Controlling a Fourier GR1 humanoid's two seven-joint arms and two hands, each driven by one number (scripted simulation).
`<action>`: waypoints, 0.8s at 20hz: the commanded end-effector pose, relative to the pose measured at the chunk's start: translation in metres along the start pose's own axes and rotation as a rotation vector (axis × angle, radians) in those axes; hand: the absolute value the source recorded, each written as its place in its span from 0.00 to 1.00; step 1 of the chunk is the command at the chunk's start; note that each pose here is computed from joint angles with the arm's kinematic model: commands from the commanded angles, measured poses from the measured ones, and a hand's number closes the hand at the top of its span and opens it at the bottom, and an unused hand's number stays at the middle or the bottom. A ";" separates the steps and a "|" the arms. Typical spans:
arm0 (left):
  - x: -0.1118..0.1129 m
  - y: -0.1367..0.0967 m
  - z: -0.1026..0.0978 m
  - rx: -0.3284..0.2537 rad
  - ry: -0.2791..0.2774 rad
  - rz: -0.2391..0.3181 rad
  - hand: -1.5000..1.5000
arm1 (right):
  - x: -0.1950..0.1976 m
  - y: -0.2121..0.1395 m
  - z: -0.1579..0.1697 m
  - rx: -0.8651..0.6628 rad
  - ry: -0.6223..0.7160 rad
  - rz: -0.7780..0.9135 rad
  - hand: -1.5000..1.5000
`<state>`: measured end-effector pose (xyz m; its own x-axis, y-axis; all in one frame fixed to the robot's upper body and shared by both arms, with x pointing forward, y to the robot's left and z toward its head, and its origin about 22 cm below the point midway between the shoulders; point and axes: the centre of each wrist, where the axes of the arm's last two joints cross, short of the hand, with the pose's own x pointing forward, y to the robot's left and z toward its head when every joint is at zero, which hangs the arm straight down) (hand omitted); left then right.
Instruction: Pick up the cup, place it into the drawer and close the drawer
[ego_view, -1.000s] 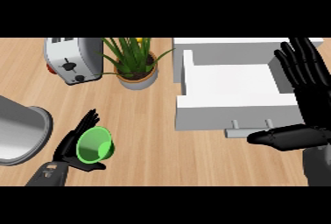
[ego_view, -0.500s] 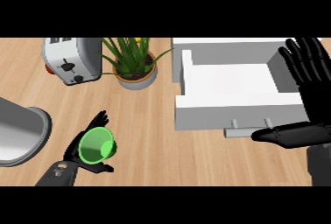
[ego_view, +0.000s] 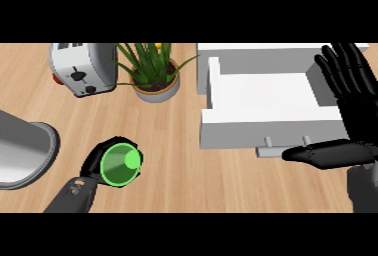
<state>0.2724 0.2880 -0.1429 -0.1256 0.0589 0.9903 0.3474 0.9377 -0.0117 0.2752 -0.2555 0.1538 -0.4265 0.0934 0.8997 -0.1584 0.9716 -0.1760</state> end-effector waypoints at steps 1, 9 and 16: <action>0.007 0.012 0.001 0.053 -0.233 -0.099 1.00 | -0.004 -0.019 -0.001 -0.020 -0.010 0.004 0.00; 0.017 0.001 -0.031 0.233 -0.391 0.079 1.00 | 0.005 -0.006 0.000 -0.011 0.005 -0.006 0.00; 0.035 -0.014 -0.070 0.351 -0.440 0.051 1.00 | 0.008 -0.020 0.003 0.000 0.012 0.009 0.00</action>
<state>0.3122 0.2656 -0.1129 -0.4050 0.1402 0.9035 0.0269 0.9896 -0.1414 0.2735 -0.2701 0.1563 -0.4180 0.0912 0.9039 -0.1486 0.9747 -0.1671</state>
